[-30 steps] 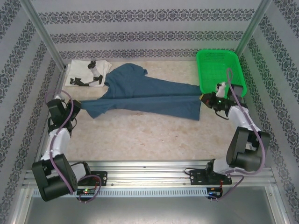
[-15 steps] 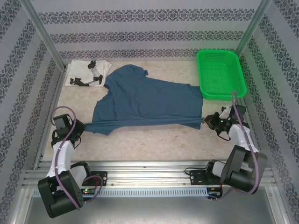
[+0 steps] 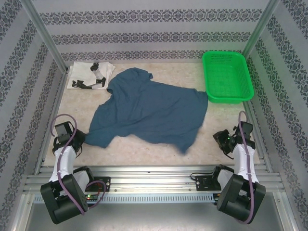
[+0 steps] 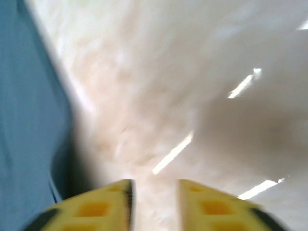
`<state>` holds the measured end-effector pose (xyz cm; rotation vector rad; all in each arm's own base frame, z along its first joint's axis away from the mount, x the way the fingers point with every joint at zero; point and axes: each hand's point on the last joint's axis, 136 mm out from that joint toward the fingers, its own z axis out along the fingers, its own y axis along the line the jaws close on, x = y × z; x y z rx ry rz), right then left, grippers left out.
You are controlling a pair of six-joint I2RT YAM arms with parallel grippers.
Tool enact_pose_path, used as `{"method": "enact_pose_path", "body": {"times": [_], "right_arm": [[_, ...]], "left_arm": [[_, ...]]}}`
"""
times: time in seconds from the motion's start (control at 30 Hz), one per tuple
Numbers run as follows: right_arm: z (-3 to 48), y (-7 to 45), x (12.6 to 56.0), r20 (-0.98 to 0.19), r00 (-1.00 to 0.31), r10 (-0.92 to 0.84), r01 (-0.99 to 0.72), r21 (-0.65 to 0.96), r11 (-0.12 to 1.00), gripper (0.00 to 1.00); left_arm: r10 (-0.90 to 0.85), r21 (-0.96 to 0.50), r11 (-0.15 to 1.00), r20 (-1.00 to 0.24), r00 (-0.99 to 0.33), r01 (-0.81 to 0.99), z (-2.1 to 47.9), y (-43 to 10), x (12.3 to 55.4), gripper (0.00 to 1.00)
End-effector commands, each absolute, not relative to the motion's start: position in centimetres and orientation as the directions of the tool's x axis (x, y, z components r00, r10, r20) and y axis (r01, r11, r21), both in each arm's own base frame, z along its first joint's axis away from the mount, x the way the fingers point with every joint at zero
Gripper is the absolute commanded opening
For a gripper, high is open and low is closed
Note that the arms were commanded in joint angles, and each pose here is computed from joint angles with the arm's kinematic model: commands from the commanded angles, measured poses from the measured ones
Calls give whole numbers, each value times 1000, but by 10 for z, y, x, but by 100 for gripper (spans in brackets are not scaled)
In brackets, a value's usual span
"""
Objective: Fold and stack the t-shirts
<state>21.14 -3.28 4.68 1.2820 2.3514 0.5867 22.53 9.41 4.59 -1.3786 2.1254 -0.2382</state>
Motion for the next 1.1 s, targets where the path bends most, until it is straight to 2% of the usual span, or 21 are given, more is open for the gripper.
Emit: {"method": "enact_pose_path", "body": {"times": [0.0,0.07,0.17,0.27,0.37,0.4,0.47,0.5,0.63,0.73,0.87,1.0,1.03,1.07], "right_arm": [[44,-59,211,-200,-431,880,747,468,472,54],[53,-64,217,-226,-411,883,739,484,468,65],[83,-65,243,-297,-394,870,655,573,492,71],[111,-45,266,-315,-466,827,543,636,548,73],[116,4,274,-265,-614,744,434,674,598,74],[106,18,269,-240,-662,710,443,638,630,75],[91,23,267,-251,-691,678,456,577,678,77],[83,23,270,-254,-701,667,459,554,694,77],[67,23,305,-273,-729,627,440,515,736,70],[58,35,338,-290,-762,579,416,466,781,64],[42,40,366,-300,-780,549,436,367,821,57],[20,26,383,-311,-781,542,487,240,840,51],[16,24,389,-307,-786,536,494,210,844,47],[15,24,397,-313,-789,528,492,193,849,38]], "left_arm": [[-856,-359,397,-477,-199,-845,57,127,214,15],[-846,-363,393,-504,-177,-845,68,132,215,43],[-842,-464,414,-523,-135,-783,96,132,237,53],[-854,-490,411,-502,-136,-769,103,129,247,54],[-858,-512,413,-495,-134,-753,101,127,252,54],[-861,-513,411,-491,-136,-754,99,126,252,54],[-862,-514,417,-486,-146,-750,96,125,254,61],[-860,-514,421,-487,-149,-747,96,125,255,61],[-852,-526,437,-501,-149,-730,103,128,263,64],[-849,-536,441,-510,-141,-720,105,130,268,80],[-838,-548,466,-526,-148,-695,110,135,285,92],[-839,-554,478,-517,-169,-682,111,140,307,92],[-839,-551,474,-519,-162,-687,110,143,309,92],[-838,-548,470,-524,-154,-692,111,145,310,93]]}}
